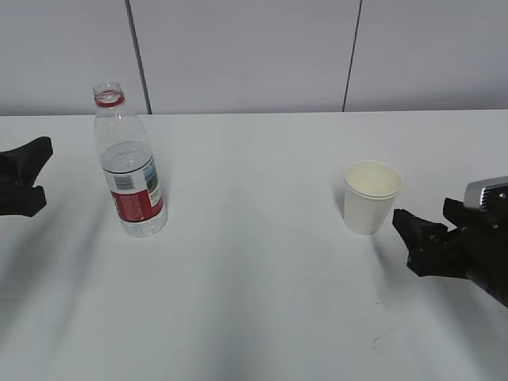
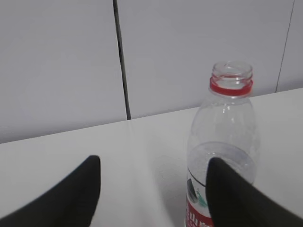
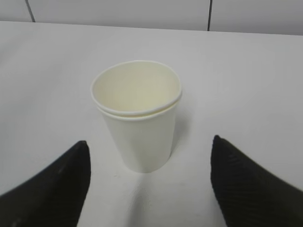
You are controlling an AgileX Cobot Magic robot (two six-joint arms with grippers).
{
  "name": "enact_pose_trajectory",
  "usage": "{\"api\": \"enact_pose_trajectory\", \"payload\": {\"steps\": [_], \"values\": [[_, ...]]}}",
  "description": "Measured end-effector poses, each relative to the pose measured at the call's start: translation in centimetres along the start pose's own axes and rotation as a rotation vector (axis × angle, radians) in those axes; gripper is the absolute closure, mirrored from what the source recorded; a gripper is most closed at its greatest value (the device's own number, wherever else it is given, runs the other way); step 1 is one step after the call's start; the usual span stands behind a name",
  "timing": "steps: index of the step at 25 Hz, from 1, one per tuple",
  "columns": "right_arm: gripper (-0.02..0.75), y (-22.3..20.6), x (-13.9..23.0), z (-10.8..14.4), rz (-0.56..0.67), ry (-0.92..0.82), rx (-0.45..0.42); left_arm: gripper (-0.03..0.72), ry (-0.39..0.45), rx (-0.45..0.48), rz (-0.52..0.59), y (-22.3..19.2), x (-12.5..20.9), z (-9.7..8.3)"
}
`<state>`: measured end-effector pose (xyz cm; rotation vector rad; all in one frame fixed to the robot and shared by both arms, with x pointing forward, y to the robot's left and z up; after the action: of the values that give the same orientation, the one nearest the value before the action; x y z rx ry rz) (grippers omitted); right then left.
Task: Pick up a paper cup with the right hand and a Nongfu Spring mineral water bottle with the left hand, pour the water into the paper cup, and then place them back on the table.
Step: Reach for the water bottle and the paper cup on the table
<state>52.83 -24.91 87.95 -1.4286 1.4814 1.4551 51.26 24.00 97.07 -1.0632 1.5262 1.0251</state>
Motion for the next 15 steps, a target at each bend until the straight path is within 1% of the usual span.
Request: {"api": "enact_pose_trajectory", "payload": {"steps": [4, 7, 10, 15], "values": [[0.137, -0.4, 0.5, 0.0, 0.015, -0.004, 0.0, 0.249, -0.002, 0.002, 0.001, 0.0, 0.0, 0.0], [0.129, -1.2, 0.8, 0.4, 0.023, 0.002, -0.023, 0.249, -0.003, 0.003, 0.001, 0.0, 0.0, 0.0], [0.125, -2.5, 1.3, 0.6, 0.03, 0.004, -0.038, 0.249, -0.003, 0.003, 0.001, 0.0, 0.0, 0.0], [0.124, -4.7, 2.0, 0.7, 0.037, -0.003, -0.039, 0.249, -0.003, 0.003, 0.001, 0.0, 0.0, 0.0]]}}
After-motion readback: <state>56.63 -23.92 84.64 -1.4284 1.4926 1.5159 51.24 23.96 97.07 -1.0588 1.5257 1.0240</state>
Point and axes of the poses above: a point on each arm's last joint axis where the gripper is mounted, y pointing back along that axis away from the gripper, z along the wrist's bending axis when the last joint is at zero, x = y × z, the point moved 6 cm from there along -y, pointing out along that axis toward the gripper, and after that the axes turned 14 degrees about y, right-handed, at the moved point
